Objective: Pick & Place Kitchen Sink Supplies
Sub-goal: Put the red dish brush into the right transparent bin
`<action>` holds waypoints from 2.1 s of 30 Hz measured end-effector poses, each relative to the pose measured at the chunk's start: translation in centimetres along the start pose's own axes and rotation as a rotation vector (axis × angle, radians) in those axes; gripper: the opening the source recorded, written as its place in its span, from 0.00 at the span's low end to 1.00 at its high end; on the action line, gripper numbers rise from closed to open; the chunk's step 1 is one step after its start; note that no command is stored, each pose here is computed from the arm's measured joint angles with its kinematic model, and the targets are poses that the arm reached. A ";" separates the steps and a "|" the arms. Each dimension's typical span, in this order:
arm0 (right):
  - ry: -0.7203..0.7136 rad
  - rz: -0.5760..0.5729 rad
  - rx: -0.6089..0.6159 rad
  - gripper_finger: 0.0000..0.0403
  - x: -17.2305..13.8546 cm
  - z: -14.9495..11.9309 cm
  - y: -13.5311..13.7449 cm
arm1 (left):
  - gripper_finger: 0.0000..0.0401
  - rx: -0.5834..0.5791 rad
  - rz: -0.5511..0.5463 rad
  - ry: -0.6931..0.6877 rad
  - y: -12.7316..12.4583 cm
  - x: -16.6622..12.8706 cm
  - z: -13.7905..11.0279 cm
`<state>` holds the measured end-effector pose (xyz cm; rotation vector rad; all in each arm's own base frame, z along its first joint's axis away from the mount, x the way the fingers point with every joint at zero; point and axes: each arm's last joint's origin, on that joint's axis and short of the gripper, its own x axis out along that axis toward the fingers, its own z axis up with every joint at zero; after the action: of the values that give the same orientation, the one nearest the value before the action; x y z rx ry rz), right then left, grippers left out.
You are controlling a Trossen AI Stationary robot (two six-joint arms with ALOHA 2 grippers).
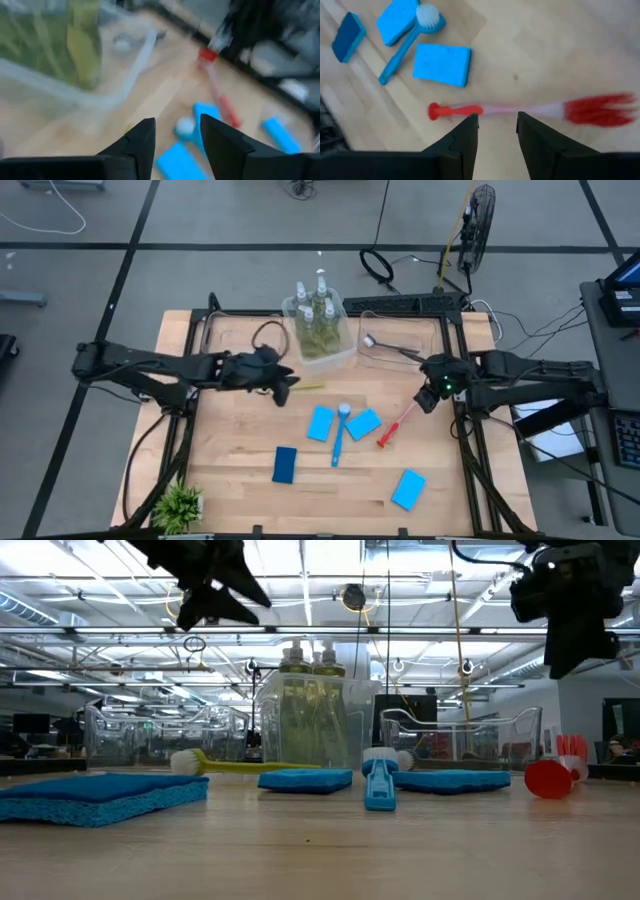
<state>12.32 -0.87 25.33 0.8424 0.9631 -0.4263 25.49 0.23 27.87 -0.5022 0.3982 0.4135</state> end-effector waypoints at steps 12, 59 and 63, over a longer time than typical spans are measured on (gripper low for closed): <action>0.134 0.032 0.345 0.46 1.5 -0.9 -0.5 | 0.42 -0.009 -0.001 -0.045 1.3 -2.1 -2.2; -0.078 -0.224 0.815 0.63 10.5 -3.8 -3.7 | 0.45 0.117 0.069 -0.006 1.8 -2.1 -2.7; -0.069 -0.246 0.790 0.57 10.8 -3.8 -3.7 | 0.45 0.117 0.069 -0.006 1.8 -2.1 -2.7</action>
<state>13.49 0.27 13.40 1.4087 0.8324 -1.0821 22.15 -0.35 25.97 -0.3744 0.4318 0.4554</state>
